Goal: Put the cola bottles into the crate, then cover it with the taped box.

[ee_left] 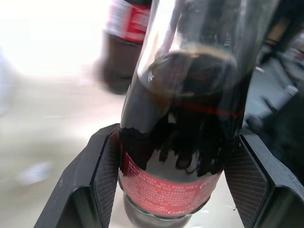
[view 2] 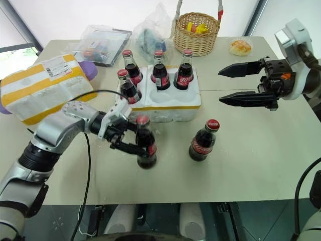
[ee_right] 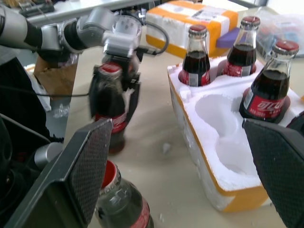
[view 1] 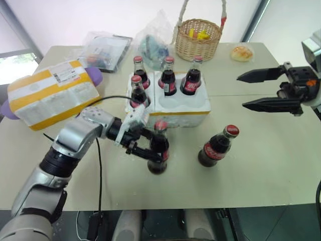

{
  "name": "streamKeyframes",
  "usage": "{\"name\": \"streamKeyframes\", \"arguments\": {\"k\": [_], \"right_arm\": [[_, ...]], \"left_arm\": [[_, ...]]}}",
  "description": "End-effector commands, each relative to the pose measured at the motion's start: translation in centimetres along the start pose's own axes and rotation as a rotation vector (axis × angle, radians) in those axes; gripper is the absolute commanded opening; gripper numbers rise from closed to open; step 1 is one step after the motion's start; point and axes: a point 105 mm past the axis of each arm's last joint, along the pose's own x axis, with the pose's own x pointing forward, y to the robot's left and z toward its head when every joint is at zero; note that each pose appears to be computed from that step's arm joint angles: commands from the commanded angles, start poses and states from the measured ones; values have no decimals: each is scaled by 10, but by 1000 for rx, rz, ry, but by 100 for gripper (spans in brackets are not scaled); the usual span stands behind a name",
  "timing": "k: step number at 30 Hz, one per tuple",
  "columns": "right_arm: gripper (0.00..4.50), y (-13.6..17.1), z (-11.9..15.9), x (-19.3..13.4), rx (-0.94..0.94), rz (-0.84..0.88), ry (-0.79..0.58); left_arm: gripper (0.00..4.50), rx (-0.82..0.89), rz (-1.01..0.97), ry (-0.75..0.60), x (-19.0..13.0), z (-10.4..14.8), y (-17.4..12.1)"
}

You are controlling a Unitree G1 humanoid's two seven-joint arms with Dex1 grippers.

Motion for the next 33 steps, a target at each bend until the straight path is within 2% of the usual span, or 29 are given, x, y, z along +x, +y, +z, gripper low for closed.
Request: {"name": "streamKeyframes", "arguments": {"k": [1,3,9,14,18,23,33], "right_arm": [[450,2,12,-4,-56,-11,-26],[450,1,12,-3,-56,-11,-29],[450,0,9,-1,-50,-19,-39],[450,-1,8,-1,-47,-23,-39],[450,-2,7,-1,-42,-28,-43],[450,-4,2,1,-35,-28,-48],[450,-7,0,5,-33,-32,-71]], "left_arm": [[259,89,31,-168,-20,63,3],[259,92,42,-220,-23,84,5],[259,125,133,-266,-16,121,9],[259,152,332,-195,-8,126,21],[259,53,585,-196,-17,138,42],[259,19,703,-231,-21,150,46],[259,-77,764,-206,-1,138,53]]}}
